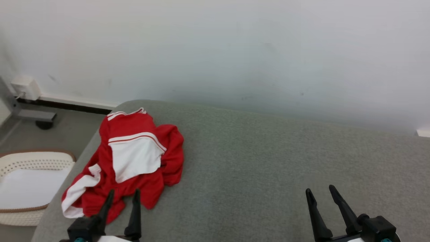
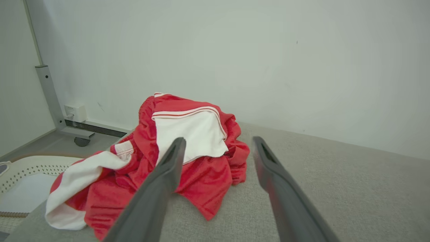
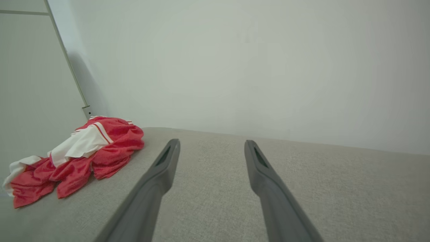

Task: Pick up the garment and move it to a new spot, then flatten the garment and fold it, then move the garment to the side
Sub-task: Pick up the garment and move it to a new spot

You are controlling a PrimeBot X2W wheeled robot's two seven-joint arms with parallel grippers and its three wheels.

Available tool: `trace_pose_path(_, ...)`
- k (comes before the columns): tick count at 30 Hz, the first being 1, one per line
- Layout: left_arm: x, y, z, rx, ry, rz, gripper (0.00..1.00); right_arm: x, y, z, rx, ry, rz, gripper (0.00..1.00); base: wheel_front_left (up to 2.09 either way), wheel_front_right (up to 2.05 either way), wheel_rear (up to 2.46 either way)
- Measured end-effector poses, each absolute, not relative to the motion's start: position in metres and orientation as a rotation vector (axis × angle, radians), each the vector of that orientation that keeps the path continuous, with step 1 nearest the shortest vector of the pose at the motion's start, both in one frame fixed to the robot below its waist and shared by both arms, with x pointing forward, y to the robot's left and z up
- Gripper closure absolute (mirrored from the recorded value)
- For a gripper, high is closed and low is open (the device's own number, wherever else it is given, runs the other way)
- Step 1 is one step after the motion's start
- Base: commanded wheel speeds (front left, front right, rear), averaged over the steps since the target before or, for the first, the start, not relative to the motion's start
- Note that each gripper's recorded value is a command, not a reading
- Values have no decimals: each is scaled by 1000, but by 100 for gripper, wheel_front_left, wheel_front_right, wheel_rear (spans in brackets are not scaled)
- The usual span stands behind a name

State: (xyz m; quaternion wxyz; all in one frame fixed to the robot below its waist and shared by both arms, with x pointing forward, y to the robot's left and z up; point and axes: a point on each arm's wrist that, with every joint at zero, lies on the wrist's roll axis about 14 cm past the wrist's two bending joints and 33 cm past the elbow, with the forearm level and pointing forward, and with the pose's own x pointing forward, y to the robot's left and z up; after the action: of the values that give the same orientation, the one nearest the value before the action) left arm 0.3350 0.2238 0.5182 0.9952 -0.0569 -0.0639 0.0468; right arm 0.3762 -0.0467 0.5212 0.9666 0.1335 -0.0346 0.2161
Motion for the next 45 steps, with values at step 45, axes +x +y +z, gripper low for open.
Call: trace_pose_path(45, 438, 330, 545, -110, 174, 179, 0, 406, -35, 520, 298, -65, 462, 0, 0, 0, 0)
